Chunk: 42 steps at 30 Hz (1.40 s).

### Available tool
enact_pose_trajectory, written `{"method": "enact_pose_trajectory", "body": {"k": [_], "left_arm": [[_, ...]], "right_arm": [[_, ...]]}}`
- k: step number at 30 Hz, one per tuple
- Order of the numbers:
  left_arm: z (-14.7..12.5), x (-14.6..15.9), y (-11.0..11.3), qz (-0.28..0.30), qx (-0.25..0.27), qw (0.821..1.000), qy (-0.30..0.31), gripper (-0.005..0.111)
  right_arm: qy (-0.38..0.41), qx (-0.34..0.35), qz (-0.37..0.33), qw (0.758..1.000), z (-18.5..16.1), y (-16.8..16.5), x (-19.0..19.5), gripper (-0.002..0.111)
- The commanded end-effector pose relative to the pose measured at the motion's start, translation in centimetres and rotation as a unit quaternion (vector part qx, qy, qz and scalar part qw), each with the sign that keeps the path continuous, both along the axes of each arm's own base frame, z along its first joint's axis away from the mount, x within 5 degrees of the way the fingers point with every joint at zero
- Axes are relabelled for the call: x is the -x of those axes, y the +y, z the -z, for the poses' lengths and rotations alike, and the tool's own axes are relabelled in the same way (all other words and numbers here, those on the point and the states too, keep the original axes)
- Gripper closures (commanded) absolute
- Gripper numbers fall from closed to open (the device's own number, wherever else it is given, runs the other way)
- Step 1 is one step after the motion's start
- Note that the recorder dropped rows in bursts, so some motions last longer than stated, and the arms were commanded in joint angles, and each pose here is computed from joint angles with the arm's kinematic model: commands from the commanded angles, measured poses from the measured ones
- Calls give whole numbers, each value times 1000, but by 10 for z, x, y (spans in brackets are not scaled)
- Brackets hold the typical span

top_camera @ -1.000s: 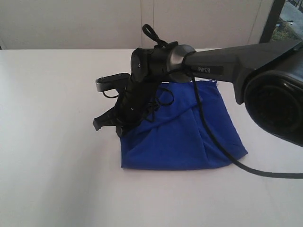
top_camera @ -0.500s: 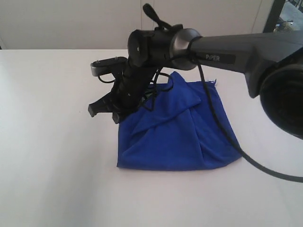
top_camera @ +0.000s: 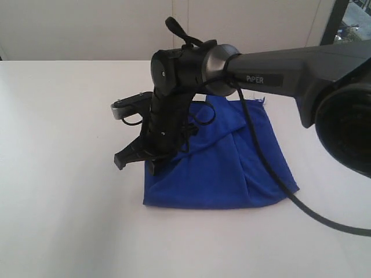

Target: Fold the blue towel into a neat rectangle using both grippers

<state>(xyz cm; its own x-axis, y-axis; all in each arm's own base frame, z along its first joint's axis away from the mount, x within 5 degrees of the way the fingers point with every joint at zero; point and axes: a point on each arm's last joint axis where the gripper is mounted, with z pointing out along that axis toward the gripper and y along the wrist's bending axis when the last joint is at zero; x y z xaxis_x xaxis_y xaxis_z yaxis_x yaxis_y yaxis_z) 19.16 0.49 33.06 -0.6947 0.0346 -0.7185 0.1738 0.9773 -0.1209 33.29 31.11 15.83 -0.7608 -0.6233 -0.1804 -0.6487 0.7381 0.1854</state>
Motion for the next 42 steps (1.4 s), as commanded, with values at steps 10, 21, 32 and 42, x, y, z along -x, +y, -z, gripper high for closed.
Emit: {"method": "enact_pose_trajectory", "body": {"k": [10,21,32,42], "left_arm": [[-1,2,-1,-1,7,1000,-1,107],[-1,2,-1,-1,7,1000,-1,107],[-1,2,-1,-1,7,1000,-1,107],[-1,2,-1,-1,7,1000,-1,107]], "right_arm": [[43,16,-4,999,36,7,11,108],[40,-19,21,999,34,14,10,108],[21,-34,46,998,20,12,5,108],[-80,-111,99,986,-82,-37,-21,108]]}}
